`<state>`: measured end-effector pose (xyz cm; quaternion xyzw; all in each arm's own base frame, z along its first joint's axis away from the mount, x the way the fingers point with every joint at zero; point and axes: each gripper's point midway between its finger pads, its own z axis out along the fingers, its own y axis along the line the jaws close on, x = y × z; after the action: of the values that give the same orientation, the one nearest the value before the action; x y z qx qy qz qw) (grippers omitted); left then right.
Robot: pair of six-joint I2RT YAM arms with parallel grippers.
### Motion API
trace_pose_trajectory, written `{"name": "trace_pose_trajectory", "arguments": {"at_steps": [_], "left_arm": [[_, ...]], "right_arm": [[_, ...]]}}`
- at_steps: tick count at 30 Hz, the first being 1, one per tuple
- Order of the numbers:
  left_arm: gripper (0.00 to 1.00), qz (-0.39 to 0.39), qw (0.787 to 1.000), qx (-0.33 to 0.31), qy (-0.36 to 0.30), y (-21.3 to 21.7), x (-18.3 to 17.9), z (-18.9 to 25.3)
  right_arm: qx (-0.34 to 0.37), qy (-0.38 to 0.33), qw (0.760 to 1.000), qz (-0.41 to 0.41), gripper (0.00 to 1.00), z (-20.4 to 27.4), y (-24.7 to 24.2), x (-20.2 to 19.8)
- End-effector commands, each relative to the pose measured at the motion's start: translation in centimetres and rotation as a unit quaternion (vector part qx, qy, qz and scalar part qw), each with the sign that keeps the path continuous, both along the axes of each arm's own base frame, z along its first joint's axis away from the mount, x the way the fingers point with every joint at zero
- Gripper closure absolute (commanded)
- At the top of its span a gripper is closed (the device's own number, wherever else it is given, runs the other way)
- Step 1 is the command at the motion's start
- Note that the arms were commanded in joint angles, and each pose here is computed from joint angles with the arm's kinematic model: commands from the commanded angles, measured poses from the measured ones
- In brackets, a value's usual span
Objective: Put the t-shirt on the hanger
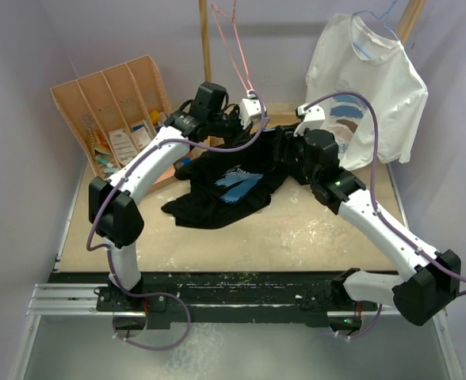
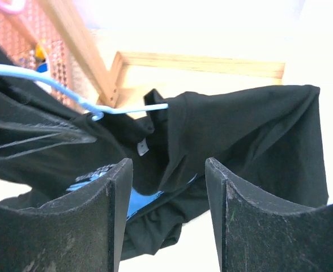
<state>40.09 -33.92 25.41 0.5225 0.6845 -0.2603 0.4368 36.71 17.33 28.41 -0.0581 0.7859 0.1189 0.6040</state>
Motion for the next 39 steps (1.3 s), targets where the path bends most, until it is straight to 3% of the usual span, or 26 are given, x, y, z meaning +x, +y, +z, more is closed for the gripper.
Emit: {"name": "trace_pose_trajectory", "arguments": {"at_steps": [1, 13, 15, 20, 21, 39], "left_arm": [[1.00, 0.002, 0.997, -0.059, -0.040, -0.3, -0.6, 5.6], [1.00, -0.013, 0.996, -0.079, -0.025, -0.9, -1.3, 6.5], [1.00, -0.012, 0.996, -0.082, -0.023, -0.9, -1.4, 6.7], [1.00, -0.008, 0.995, -0.090, -0.027, -0.8, -1.5, 7.6], [1.00, -0.006, 0.995, -0.091, -0.030, -0.7, -1.5, 7.8], [1.00, 0.005, 0.993, -0.103, -0.061, -0.3, -1.3, 10.9]], "right_arm": [[0.027, -0.019, 0.996, -0.083, 0.43, 0.5, -1.3, 1.8], [0.030, -0.004, 0.994, -0.103, 0.42, -2.6, 0.5, 4.0], [0.024, -0.002, 0.993, -0.119, 0.46, -3.1, 0.1, 4.3], [0.023, 0.001, 0.989, -0.144, 0.96, -3.7, -0.9, 3.9], [0.025, 0.000, 0.990, -0.140, 1.00, -3.6, -0.9, 3.7], [0.019, 0.014, 0.997, -0.067, 1.00, -2.8, 5.2, -1.7]]}}
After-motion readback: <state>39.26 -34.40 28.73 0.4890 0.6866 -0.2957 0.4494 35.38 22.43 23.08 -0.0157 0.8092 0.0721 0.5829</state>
